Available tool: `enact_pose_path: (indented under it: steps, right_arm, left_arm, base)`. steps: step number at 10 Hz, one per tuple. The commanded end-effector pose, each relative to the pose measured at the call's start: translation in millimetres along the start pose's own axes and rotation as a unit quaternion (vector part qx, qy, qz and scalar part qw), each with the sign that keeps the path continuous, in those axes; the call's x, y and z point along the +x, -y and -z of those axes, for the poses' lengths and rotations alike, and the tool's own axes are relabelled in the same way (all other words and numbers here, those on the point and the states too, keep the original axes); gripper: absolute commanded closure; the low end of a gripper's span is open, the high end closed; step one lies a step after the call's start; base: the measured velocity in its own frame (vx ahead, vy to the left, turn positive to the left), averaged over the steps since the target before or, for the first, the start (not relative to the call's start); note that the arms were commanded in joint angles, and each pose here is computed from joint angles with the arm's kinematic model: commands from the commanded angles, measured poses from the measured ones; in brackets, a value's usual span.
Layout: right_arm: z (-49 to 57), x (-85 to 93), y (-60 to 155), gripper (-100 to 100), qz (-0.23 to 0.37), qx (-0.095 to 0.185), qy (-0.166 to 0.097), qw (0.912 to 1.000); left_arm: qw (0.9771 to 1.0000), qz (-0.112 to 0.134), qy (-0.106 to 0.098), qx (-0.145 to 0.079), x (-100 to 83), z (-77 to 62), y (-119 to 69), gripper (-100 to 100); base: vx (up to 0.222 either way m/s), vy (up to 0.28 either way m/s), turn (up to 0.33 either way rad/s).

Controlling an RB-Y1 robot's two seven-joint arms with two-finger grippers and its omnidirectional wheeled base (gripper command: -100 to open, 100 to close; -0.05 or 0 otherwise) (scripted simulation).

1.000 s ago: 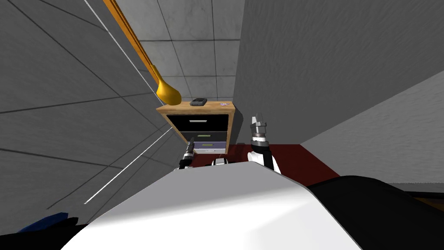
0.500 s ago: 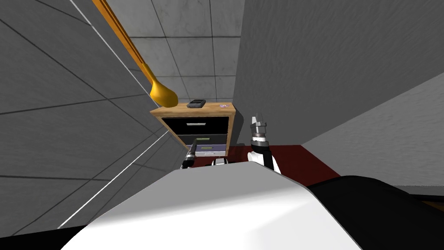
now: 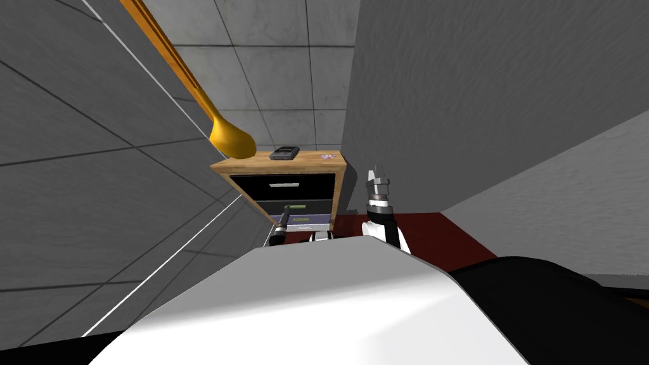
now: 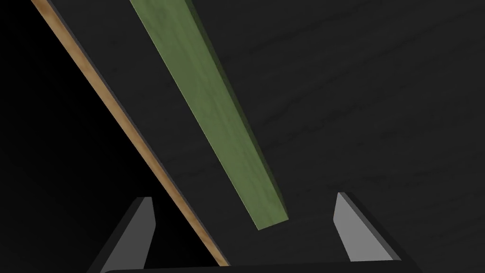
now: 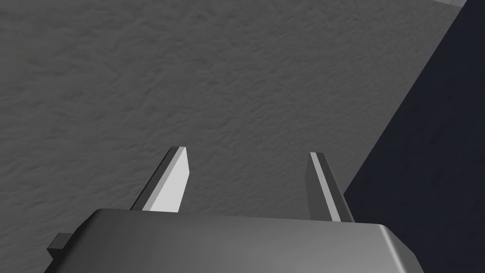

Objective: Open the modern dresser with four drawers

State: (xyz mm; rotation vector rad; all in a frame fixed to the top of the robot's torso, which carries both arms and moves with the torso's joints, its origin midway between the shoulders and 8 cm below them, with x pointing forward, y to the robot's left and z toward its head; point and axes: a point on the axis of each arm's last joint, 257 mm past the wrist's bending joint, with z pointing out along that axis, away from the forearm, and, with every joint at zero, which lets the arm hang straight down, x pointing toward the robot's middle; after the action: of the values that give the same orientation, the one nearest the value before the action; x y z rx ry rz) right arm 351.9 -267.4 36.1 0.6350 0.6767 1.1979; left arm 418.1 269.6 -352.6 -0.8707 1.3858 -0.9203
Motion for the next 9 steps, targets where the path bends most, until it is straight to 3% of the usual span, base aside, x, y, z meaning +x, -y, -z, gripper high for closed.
enact_pose_path:
  steps: [1, 2, 3, 9]
  right_arm:
    - [0.0, 0.0, 0.0, 0, 0.000, 0.000, 0.000, 1.0000]
    - [0.0, 0.0, 0.0, 0, 0.000, 0.000, 0.000, 1.0000]
    - [-0.1, 0.1, 0.0, 0, 0.000, 0.000, 0.000, 1.0000]
    - [-0.1, 0.0, 0.0, 0, 0.000, 0.000, 0.000, 1.0000]
  left_arm:
    - [1.0000, -0.001, -0.003, -0.005, 3.8, 0.4, -5.5, -100]
    - [0.9999, -0.004, 0.007, -0.011, -8.4, -12.1, -13.3, -100]
    - [0.9999, -0.004, 0.007, -0.010, -8.5, -12.9, -12.5, -100]
    - [0.9987, -0.004, 0.043, -0.026, -46.8, -52.2, -26.5, -100]
  base:
    - [0.034, 0.001, -0.004]
    - [-0.038, -0.001, -0.178]
    - [-0.066, -0.002, -0.103]
    - [-0.076, -0.007, -0.117]
